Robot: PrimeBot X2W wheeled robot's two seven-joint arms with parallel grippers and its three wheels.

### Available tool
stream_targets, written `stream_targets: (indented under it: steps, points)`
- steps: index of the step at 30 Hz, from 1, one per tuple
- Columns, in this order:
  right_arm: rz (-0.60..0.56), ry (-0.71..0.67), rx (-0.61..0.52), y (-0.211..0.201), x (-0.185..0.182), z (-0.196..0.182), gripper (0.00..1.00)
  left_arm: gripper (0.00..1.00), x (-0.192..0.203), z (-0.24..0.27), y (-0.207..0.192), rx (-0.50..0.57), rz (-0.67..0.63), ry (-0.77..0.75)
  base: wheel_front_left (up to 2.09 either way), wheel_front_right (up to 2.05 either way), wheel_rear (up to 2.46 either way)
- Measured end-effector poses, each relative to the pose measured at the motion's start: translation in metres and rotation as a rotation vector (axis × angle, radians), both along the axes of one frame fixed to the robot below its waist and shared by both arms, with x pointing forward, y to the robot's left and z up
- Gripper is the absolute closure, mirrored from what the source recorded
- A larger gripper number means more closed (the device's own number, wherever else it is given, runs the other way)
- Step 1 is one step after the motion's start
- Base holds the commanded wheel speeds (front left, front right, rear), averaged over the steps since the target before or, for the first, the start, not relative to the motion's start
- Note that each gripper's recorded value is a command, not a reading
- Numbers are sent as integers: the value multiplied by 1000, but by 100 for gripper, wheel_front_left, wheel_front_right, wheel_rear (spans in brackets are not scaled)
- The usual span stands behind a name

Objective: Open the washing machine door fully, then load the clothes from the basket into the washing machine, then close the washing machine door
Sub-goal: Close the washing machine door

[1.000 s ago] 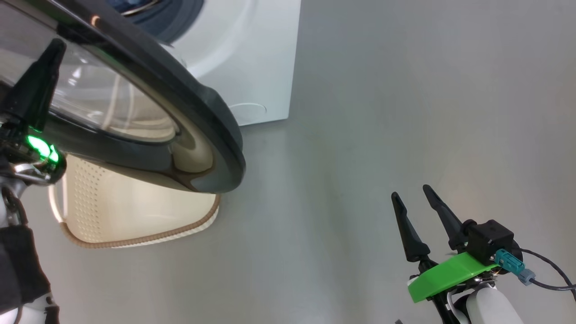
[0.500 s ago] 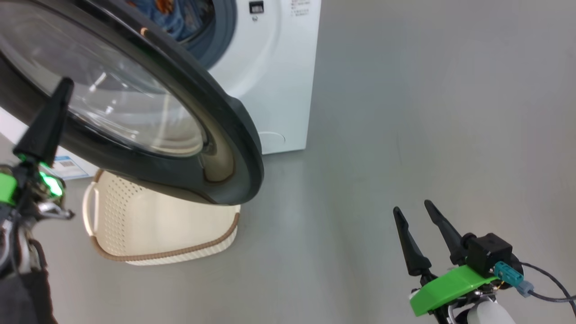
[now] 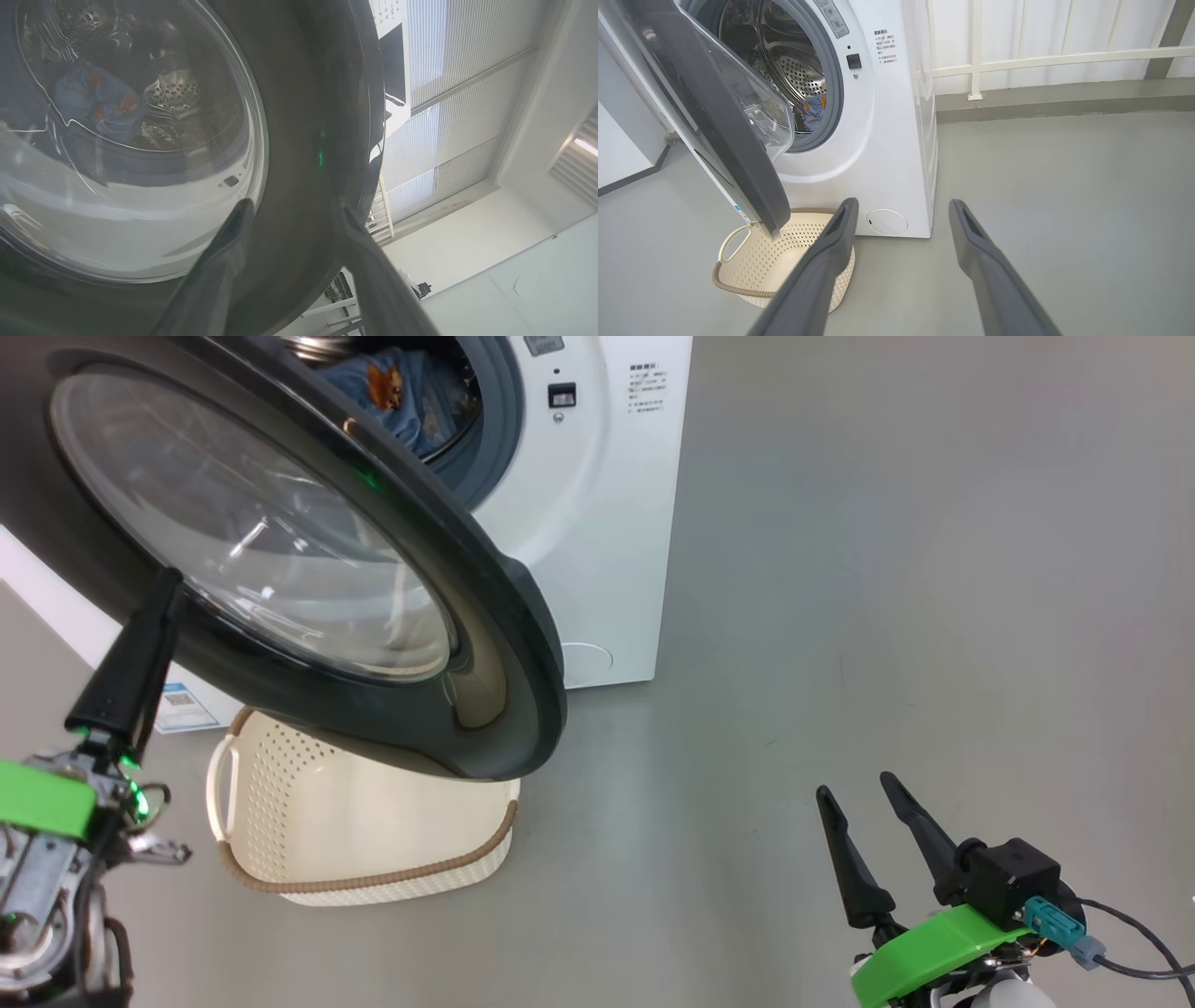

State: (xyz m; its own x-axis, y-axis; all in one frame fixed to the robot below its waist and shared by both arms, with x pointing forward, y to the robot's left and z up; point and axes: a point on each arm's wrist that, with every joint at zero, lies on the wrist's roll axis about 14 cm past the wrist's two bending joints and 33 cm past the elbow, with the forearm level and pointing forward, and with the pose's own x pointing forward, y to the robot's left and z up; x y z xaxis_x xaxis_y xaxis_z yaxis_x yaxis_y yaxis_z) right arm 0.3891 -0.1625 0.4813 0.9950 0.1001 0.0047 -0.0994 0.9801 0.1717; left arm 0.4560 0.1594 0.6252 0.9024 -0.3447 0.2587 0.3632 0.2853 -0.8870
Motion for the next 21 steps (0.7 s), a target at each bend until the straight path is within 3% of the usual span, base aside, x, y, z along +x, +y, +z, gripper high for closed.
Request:
stream_targets:
  steps: [1, 7, 15, 21]
  points:
    - [1, -1, 0, 0, 0, 1, 0, 0, -2, -1, 0, 10, 8, -2, 0, 0, 0]
    - [8, -6, -4, 2, 0, 2, 0, 0, -10, -5, 16, 114, 158, -44, 0, 0, 0]
    - [12, -1, -4, 4, -2, 0, 0, 0, -22, -26, 25, 513, 318, -171, 0, 0, 0]
    - [14, -9, -3, 4, -2, 3, 0, 0, -26, -54, 31, 721, 347, -187, 0, 0, 0]
